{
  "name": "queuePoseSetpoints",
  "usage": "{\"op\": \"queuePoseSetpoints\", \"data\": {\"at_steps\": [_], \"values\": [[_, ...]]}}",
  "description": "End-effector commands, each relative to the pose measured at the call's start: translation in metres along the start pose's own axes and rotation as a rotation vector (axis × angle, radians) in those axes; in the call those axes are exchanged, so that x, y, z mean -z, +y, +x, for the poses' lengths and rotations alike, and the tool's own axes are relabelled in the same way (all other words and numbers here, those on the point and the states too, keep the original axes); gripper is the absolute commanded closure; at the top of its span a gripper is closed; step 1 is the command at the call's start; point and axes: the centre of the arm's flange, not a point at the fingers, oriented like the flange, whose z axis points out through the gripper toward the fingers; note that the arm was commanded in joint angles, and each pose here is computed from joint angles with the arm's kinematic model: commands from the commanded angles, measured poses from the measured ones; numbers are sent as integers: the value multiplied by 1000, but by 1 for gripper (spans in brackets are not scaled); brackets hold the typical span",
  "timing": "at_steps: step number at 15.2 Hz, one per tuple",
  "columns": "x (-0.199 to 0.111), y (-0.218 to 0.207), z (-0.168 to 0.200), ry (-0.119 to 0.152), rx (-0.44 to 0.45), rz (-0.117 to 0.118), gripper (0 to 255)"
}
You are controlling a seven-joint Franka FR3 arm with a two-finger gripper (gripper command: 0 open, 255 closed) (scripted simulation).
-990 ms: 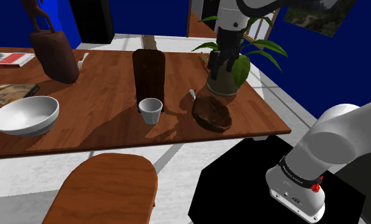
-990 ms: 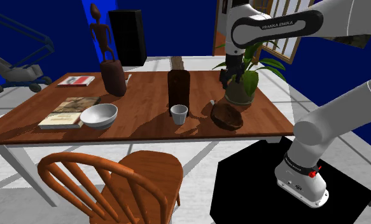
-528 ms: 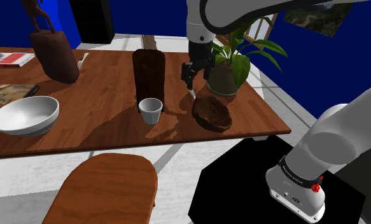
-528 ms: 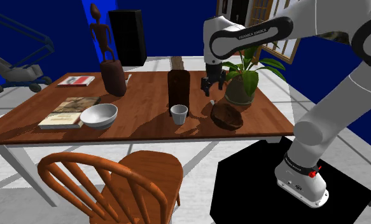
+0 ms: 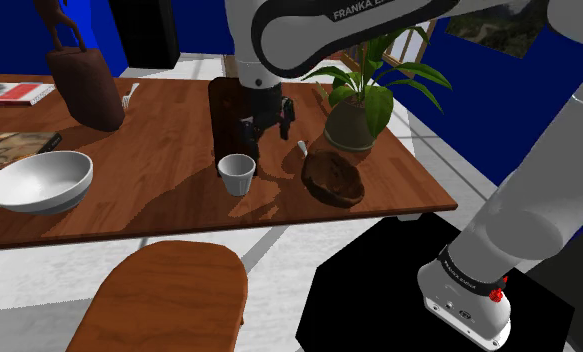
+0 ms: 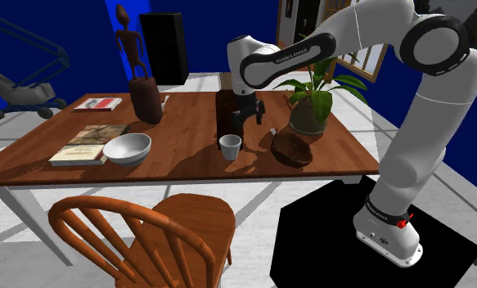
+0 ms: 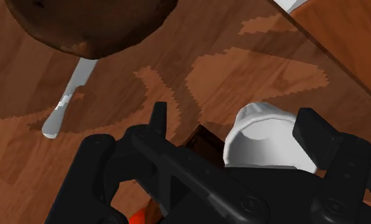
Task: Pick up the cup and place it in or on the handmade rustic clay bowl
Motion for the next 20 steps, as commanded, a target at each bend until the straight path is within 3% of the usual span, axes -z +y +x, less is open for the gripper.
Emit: {"op": "queuePoseSetpoints", "data": {"at_steps": [1,10,20], "values": [[-7,-22,15,-5,1,-10,0],[-44,-116,79,-30,10,-50,0],[-84,-114,78,-30,10,-50,0]]}}
